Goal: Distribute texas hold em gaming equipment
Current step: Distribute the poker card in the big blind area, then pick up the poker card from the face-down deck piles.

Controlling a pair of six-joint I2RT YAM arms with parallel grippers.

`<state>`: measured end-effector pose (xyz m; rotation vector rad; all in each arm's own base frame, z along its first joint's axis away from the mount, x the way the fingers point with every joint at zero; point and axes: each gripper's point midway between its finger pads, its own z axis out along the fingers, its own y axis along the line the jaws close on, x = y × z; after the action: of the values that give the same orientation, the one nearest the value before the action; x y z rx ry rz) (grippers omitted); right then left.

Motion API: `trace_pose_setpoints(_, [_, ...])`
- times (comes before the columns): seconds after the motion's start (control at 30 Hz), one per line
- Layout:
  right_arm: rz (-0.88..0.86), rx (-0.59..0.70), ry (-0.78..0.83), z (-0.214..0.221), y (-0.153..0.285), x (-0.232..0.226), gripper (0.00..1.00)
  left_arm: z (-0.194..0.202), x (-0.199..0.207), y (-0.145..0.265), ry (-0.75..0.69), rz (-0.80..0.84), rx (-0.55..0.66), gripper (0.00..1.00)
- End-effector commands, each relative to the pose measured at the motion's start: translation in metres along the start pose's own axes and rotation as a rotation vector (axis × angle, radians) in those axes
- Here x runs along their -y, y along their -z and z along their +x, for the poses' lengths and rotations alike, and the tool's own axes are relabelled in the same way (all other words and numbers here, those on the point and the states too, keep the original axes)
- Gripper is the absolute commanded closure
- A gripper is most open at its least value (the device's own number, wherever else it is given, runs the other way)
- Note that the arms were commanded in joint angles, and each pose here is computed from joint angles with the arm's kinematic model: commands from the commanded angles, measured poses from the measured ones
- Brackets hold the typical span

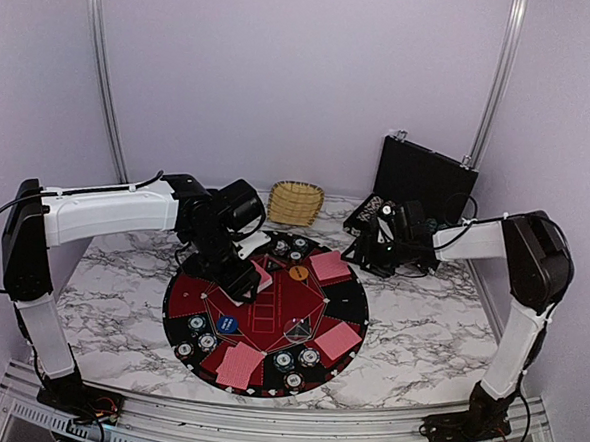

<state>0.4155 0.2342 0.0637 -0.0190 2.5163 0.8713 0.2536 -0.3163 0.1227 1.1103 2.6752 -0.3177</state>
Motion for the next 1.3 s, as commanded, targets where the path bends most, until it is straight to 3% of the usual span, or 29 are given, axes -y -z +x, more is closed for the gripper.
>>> trace_pose_setpoints(0.0, [-0.238,0.001,-0.010,0.001,0.022,-0.053,0.26,-0.001,0.005,0.005,-0.007,0.017,-0.002,0.51])
trace_pose_setpoints(0.3, [-0.486,-0.129,0.002,0.045,0.040,-0.120,0.25,-0.005,0.014,0.007,-0.019,0.022,0.008,0.51])
trace_pose_setpoints(0.57, [-0.602,-0.192,0.033,0.075,0.045,-0.175,0.22,-0.009,0.023,0.007,-0.035,0.030,0.012,0.51])
trace_pose_setpoints(1.27, [-0.728,-0.307,0.053,0.106,0.025,-0.241,0.21,-0.015,0.031,0.008,-0.057,0.041,0.022,0.51])
